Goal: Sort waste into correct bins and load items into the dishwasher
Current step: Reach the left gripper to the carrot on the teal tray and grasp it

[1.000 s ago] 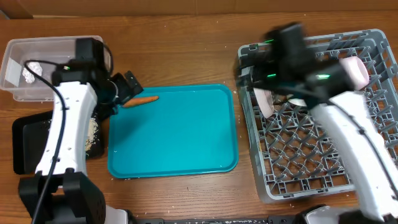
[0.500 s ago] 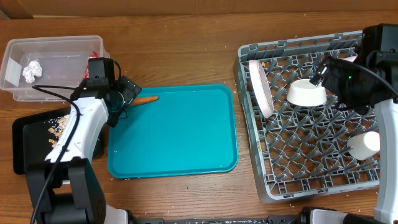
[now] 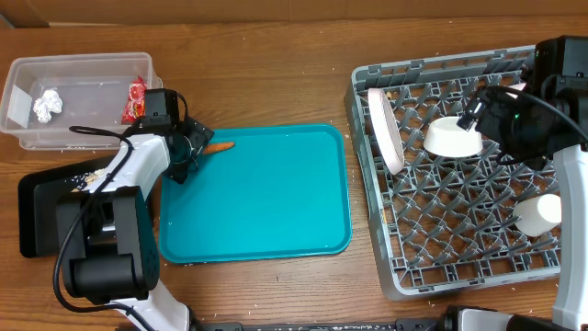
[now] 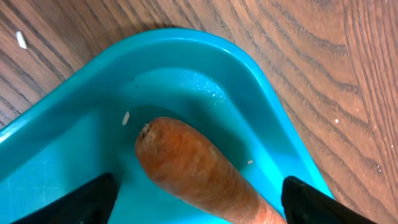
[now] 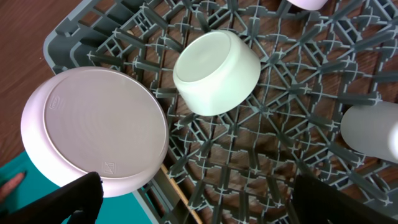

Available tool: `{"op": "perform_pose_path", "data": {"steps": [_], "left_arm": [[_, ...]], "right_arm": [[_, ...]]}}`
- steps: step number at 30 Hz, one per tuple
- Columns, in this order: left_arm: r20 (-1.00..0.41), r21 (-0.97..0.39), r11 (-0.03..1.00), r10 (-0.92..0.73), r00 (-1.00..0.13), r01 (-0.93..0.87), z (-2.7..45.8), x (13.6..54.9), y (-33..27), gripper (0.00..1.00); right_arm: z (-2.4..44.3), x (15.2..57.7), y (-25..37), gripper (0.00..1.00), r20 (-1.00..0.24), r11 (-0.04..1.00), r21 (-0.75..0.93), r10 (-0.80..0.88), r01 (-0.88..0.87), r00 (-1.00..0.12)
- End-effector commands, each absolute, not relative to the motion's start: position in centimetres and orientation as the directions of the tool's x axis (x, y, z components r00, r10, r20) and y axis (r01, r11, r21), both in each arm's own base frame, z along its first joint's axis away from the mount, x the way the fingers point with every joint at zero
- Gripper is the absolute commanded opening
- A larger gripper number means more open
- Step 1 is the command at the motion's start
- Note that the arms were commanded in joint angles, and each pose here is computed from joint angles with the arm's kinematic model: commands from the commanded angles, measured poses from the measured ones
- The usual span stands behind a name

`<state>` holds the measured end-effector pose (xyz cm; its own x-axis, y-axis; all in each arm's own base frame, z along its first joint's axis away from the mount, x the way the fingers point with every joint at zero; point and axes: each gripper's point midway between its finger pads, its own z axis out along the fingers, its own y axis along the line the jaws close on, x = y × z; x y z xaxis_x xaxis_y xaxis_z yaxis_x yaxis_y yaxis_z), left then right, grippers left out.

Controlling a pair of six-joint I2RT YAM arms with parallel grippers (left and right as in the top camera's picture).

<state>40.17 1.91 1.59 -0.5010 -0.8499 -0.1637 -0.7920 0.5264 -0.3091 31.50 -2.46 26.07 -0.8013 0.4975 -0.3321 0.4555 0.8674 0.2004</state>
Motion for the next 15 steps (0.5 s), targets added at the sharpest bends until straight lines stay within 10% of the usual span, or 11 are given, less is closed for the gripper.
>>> {"op": "perform_pose_path", "data": {"steps": [1,5,15], "left_arm": [[-0.069,-0.244,0.513,-0.856,-0.513,-0.823,-1.7,38.3,1.0,0.71],[-0.044,-0.212,0.515,-0.854,-0.518,-0.830,-2.0,37.4,0.9,0.40],[0.023,-0.197,0.560,-0.818,-0.575,-0.805,-2.1,36.0,-0.1,0.18]], "right_arm": [[26.5,31.6,-2.4,1.00,-0.343,0.876,0.205,0.481,0.436,-0.807],[26.5,31.6,-2.4,1.00,-0.342,0.876,0.205,0.481,0.436,-0.807],[26.4,31.4,-2.4,1.00,-0.333,0.876,0.201,0.482,0.438,-0.810]]}}
